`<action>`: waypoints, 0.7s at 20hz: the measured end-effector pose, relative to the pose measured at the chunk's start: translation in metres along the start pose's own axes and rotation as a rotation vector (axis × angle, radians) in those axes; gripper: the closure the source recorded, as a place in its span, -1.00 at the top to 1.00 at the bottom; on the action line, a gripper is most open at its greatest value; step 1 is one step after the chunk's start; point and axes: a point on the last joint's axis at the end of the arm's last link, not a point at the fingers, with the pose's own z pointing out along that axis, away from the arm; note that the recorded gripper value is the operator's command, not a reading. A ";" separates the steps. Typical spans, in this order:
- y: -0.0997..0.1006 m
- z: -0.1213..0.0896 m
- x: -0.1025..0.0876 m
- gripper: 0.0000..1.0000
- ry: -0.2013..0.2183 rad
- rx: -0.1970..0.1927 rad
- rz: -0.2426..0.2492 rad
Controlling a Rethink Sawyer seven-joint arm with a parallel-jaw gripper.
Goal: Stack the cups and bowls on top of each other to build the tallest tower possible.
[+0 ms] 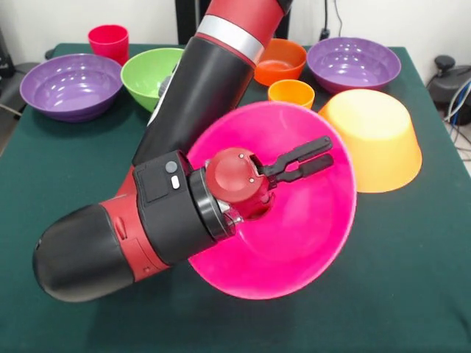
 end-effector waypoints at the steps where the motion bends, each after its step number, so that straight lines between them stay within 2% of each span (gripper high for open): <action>1: 0.000 0.000 0.000 1.00 0.000 0.002 0.002; 7: 0.000 0.000 0.000 1.00 0.000 0.001 0.001; 14: -0.002 0.000 -0.006 1.00 -0.045 0.017 0.001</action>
